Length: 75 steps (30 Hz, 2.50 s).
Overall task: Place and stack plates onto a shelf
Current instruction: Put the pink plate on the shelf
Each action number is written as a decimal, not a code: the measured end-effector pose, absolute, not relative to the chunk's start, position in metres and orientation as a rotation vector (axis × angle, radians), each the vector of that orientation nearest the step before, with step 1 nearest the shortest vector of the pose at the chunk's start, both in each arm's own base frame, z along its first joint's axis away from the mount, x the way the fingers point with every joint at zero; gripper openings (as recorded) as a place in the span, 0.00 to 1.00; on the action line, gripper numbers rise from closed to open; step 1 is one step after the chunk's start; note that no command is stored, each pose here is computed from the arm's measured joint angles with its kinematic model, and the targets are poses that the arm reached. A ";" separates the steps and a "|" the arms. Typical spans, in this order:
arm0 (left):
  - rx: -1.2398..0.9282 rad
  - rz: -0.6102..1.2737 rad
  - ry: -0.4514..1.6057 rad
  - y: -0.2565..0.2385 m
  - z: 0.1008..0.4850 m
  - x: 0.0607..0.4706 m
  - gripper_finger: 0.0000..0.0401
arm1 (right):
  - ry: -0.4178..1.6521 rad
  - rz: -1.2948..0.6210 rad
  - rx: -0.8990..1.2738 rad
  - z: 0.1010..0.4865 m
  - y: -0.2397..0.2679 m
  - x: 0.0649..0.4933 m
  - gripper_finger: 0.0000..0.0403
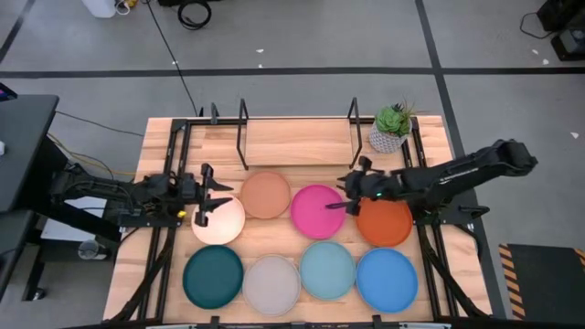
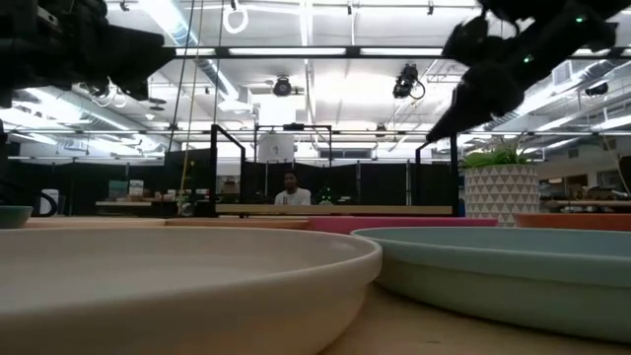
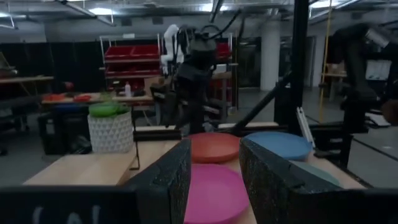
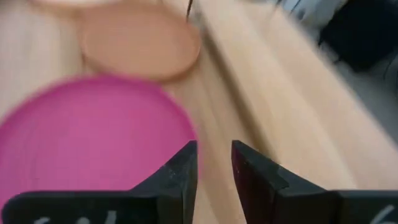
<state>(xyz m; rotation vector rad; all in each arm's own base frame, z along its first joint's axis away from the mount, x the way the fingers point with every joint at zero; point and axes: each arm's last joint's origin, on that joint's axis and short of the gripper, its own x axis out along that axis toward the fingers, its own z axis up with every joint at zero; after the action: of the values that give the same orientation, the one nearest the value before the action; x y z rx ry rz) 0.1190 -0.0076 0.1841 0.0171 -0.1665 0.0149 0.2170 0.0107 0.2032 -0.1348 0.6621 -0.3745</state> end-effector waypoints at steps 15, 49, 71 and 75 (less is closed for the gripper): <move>0.041 0.184 -0.146 -0.003 0.183 0.119 0.35 | 1.124 0.073 -0.323 0.186 0.045 0.275 0.58; 0.085 0.242 -0.135 -0.001 0.182 0.118 0.35 | 1.323 0.188 -0.589 0.133 0.091 0.272 0.27; 0.087 0.241 -0.125 -0.001 0.181 0.119 0.35 | 1.286 0.199 -0.704 0.196 0.100 0.298 0.06; 0.082 0.240 -0.121 -0.001 0.181 0.119 0.35 | 1.275 0.116 -0.773 0.221 0.097 0.305 0.06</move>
<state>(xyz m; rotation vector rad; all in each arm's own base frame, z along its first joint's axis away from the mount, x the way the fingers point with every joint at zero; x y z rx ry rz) 0.1186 -0.0013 0.1810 0.0819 -0.1211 0.2402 0.3054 0.0975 0.2207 -0.7730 1.2752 0.1158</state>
